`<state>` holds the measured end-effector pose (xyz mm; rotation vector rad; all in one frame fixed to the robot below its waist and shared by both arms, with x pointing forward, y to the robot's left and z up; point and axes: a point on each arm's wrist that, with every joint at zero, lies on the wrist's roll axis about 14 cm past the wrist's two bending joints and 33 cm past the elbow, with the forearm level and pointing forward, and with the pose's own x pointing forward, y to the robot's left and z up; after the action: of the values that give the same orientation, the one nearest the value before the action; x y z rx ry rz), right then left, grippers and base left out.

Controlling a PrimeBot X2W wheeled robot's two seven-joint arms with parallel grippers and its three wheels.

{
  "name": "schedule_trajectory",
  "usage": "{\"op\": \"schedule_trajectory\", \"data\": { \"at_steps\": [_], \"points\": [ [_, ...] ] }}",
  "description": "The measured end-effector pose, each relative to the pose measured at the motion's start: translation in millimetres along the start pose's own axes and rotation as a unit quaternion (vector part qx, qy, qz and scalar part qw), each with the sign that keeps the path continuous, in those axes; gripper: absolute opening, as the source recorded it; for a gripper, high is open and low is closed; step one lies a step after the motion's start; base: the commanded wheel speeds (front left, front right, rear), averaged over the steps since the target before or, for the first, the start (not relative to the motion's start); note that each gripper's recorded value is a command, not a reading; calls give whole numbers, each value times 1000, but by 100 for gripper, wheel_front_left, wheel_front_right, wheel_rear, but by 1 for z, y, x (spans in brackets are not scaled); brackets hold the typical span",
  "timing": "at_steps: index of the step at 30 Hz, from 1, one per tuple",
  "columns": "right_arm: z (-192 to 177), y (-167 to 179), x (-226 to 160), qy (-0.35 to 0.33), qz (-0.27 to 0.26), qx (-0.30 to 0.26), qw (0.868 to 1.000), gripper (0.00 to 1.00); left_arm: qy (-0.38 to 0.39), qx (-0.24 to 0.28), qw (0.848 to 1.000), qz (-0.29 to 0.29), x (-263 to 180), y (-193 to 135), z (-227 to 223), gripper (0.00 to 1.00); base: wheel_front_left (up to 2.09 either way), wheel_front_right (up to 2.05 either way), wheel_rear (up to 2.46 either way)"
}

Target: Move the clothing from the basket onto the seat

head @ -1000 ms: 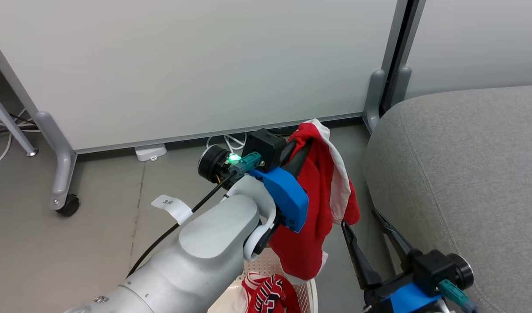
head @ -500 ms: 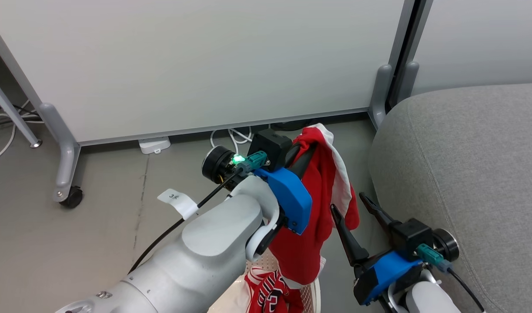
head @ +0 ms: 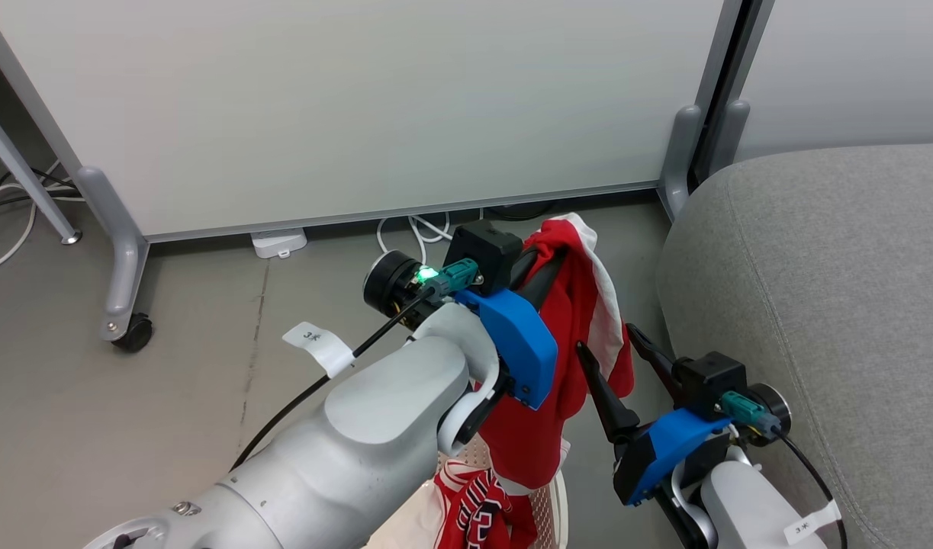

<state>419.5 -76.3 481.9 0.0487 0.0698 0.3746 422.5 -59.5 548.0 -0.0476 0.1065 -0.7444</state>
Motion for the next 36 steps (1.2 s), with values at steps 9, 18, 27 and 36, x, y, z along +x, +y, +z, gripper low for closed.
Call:
{"op": "schedule_trajectory", "data": {
  "at_steps": [9,18,27,36],
  "points": [
    [4,9,14,-1,19,8,1000,100,-1,-1,1000,-3,1,0,0,0,0,0,0],
    [-3,13,20,17,28,2,999,100,-1,-5,1000,-6,1,-2,0,0,0,0,0],
    [-6,11,31,34,31,3,999,100,-2,-11,1000,-12,-1,-4,1,0,0,0,0],
    [-2,10,38,35,31,4,999,96,-1,-13,1000,-15,0,-5,0,0,0,0,0]
  ]
}}
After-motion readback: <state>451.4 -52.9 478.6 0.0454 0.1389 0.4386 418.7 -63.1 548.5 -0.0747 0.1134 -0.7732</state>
